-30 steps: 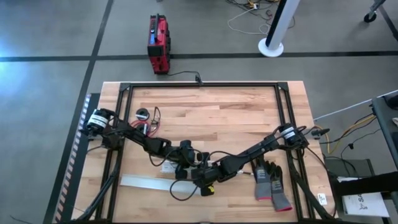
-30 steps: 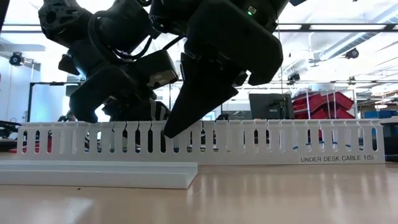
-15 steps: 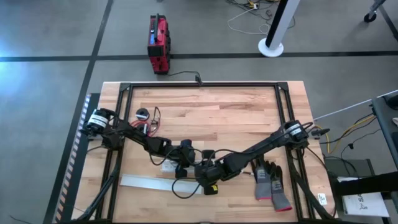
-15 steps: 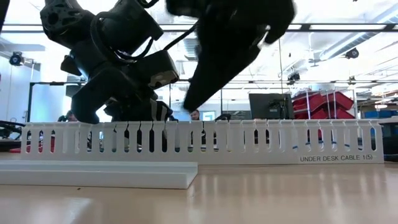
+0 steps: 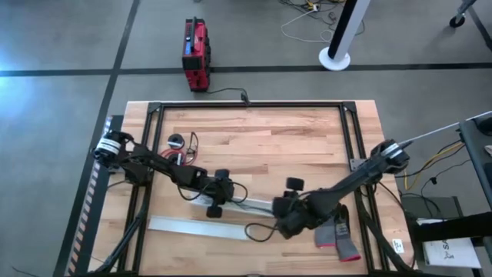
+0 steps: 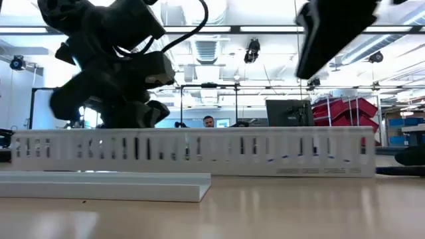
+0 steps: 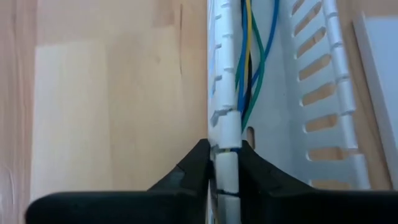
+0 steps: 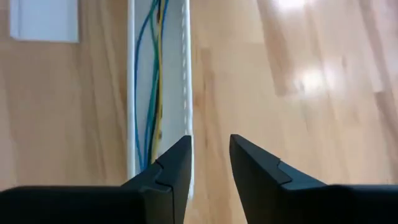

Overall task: Ziptie cables
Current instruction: Put the cable wires into the white cable duct

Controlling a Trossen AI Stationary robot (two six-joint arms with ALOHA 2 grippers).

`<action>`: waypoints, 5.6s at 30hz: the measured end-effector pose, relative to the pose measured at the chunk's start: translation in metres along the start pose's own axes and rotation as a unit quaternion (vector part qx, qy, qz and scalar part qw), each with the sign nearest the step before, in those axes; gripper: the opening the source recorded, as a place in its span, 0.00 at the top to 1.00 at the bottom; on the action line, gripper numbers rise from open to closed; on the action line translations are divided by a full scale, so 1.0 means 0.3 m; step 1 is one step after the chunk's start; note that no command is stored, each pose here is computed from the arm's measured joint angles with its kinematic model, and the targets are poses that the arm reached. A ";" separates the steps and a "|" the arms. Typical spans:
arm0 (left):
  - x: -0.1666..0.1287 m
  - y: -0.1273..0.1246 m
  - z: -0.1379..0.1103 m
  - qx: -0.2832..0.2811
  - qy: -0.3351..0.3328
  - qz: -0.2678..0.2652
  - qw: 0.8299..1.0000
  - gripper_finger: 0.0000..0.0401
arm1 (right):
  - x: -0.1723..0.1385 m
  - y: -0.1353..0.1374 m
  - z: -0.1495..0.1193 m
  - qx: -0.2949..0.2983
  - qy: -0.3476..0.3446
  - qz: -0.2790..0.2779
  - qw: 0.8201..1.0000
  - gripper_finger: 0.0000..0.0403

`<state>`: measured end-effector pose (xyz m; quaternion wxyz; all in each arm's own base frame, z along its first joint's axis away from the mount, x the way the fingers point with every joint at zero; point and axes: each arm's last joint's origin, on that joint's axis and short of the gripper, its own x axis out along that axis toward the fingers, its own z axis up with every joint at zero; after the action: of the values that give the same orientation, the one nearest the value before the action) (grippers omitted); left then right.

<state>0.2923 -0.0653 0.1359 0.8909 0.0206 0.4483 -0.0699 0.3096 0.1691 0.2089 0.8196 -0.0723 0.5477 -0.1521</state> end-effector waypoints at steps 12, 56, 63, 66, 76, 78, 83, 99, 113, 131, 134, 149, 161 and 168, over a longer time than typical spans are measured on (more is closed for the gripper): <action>-0.022 -0.006 0.057 -0.005 -0.050 -0.011 0.999 0.68 | 0.092 -0.042 -0.204 0.081 0.041 0.103 0.991 0.79; 0.026 0.027 0.100 -0.034 -0.067 0.017 0.997 0.99 | 0.187 0.014 -0.188 0.042 0.068 0.184 0.980 0.85; 0.026 0.030 0.099 -0.040 -0.068 0.033 0.996 0.99 | 0.181 0.008 -0.185 0.059 0.067 0.170 0.981 0.79; 0.026 0.030 0.099 -0.040 -0.068 0.034 0.996 0.99 | 0.164 0.002 -0.178 0.055 0.084 0.158 0.982 0.79; 0.008 0.032 0.109 -0.037 -0.079 0.042 0.995 0.89 | 0.095 -0.006 -0.095 0.017 0.025 0.098 0.995 0.78; -0.013 0.032 0.118 -0.033 -0.088 0.046 0.995 0.85 | 0.091 -0.002 -0.079 0.006 0.000 0.089 0.996 0.76; -0.100 0.029 0.143 -0.032 -0.111 0.044 0.992 0.73 | 0.091 0.013 -0.030 -0.014 -0.079 0.108 0.991 0.70; -0.201 -0.075 0.071 -0.055 -0.017 0.015 0.998 0.79 | 0.231 -0.042 0.097 0.012 -0.140 0.118 0.983 0.84; -0.342 -0.148 -0.061 -0.140 0.096 0.040 0.985 0.86 | 0.397 -0.026 0.285 -0.011 -0.117 0.123 0.985 0.91; -0.334 -0.194 -0.165 -0.172 0.164 0.041 0.970 0.68 | 0.393 -0.056 0.183 -0.087 0.079 0.082 0.990 0.90; -0.336 -0.202 -0.195 -0.182 0.184 0.054 0.964 0.66 | 0.392 -0.053 0.187 -0.085 0.072 0.084 0.990 0.89; -0.260 -0.195 -0.298 -0.161 0.133 0.067 0.976 0.70 | 0.401 -0.044 0.252 -0.074 -0.017 0.127 0.989 0.76; -0.258 -0.223 -0.289 -0.137 0.103 0.040 0.984 0.79 | 0.405 -0.052 0.253 -0.081 -0.014 0.128 0.988 0.74; -0.237 -0.228 -0.297 -0.149 0.071 0.030 0.986 0.87 | 0.405 -0.049 0.262 -0.070 -0.028 0.134 0.988 0.80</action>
<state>0.1699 -0.1166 0.1414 0.8515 -0.0936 0.5152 0.0259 0.4225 0.1117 0.1373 0.8402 -0.0600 0.5390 0.0000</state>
